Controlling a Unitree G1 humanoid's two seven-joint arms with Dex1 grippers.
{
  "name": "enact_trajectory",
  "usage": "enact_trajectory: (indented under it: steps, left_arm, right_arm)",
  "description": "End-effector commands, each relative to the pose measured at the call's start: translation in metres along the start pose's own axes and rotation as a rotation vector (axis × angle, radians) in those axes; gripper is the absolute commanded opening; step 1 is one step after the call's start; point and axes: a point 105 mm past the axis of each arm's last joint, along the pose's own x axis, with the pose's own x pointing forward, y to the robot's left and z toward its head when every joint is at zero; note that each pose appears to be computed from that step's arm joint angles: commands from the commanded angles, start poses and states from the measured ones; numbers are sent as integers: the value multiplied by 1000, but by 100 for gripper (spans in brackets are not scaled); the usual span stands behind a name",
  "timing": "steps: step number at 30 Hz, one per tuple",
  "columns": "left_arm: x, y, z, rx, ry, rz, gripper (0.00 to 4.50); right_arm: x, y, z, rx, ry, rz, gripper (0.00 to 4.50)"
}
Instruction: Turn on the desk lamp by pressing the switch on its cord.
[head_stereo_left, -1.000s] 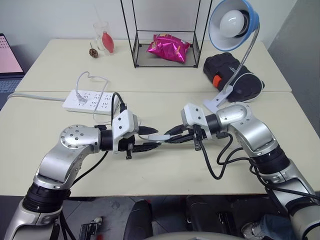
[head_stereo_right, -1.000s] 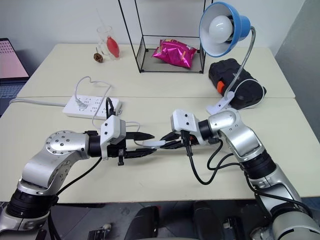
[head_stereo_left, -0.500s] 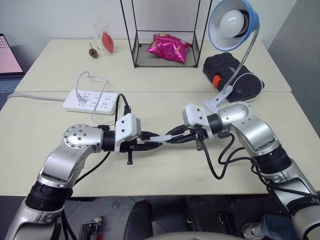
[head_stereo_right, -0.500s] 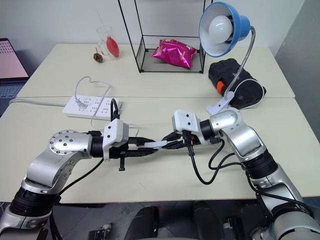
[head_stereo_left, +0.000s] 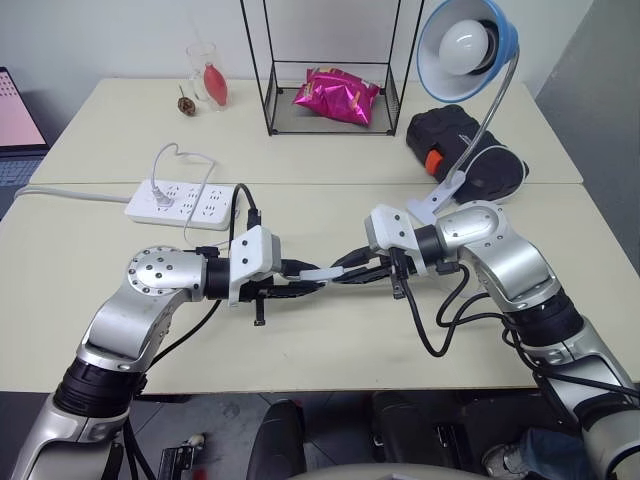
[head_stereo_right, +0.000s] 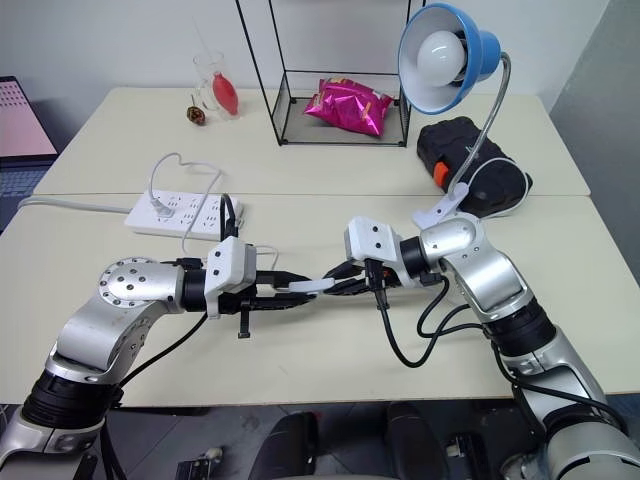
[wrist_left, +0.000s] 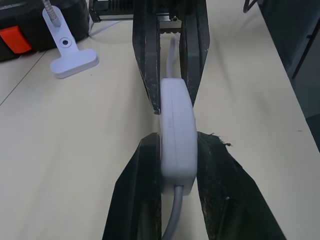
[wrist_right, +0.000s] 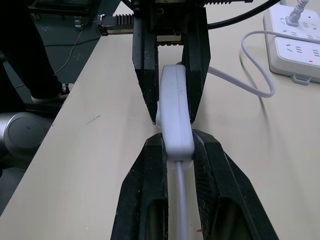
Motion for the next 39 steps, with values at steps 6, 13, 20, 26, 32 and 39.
enact_trajectory:
  steps: [6, 13, 20, 26, 32, 39]
  left_arm:
    - [-10, 18, 7, 0, -21, 126, 197]
    - [-19, 0, 11, -89, -35, 76, 296]
    - [-22, -9, 12, -197, -74, 64, 296]
    - [-19, -12, 12, -217, -68, 51, 296]
    - [-18, -12, 8, -217, -49, 56, 296]
    - [-20, -10, 7, -232, -50, 65, 296]
  right_arm:
    - [3, 4, 15, -40, -60, 34, 35]
    - [3, 2, 18, -35, -75, 32, 35]
    - [3, 3, 22, 14, -116, 50, 35]
    - [1, 1, 23, 55, -126, 45, 35]
    - [-1, 1, 21, 64, -118, 41, 35]
    - [-1, 1, 20, 61, -109, 41, 35]
